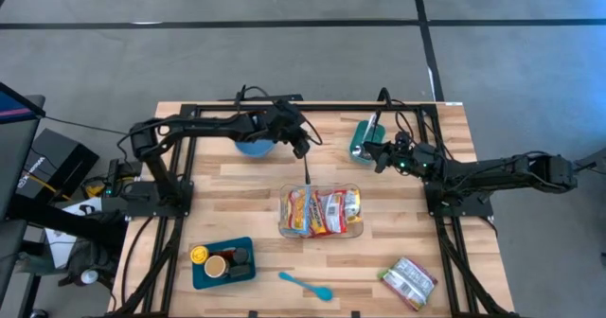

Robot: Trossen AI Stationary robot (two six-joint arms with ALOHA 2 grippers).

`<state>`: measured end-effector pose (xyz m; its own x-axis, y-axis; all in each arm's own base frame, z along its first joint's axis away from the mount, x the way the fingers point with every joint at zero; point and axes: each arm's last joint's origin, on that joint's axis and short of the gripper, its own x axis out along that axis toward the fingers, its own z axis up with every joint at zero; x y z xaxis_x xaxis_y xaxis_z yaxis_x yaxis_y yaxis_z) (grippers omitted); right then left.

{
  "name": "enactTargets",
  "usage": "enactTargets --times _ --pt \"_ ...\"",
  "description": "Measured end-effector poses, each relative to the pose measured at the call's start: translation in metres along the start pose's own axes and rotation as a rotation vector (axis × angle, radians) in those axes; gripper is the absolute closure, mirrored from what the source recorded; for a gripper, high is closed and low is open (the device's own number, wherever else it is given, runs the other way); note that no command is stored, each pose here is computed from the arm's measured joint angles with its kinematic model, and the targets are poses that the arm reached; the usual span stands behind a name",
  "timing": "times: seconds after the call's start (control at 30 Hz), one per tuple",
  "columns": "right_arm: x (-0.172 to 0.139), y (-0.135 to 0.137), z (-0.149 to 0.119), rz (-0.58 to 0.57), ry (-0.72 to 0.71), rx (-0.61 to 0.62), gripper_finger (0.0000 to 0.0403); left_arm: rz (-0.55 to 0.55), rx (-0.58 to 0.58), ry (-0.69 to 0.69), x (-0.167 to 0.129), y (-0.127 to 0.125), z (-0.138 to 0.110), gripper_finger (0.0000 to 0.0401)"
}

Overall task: Pick & Place Food Item
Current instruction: Put the black spoon into the blue bin

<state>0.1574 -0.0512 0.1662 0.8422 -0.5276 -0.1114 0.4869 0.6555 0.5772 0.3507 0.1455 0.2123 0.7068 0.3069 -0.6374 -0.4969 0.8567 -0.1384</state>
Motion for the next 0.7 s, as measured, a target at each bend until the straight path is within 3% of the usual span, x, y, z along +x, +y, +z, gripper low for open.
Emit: enactTargets --times 0.3,0.57,0.7 --pt "0.000 0.000 0.000 0.000 0.000 0.000 0.0349 -0.004 -0.041 0.139 0.023 0.007 -0.003 0.0297" --pt "0.000 0.000 0.000 -0.001 0.000 -0.001 0.0349 0.032 -0.072 0.175 0.028 0.024 -0.004 0.0297" --pt "0.000 0.000 0.000 -0.009 -0.007 -0.007 0.0349 -0.003 -0.077 0.186 0.027 0.031 -0.003 0.0297"
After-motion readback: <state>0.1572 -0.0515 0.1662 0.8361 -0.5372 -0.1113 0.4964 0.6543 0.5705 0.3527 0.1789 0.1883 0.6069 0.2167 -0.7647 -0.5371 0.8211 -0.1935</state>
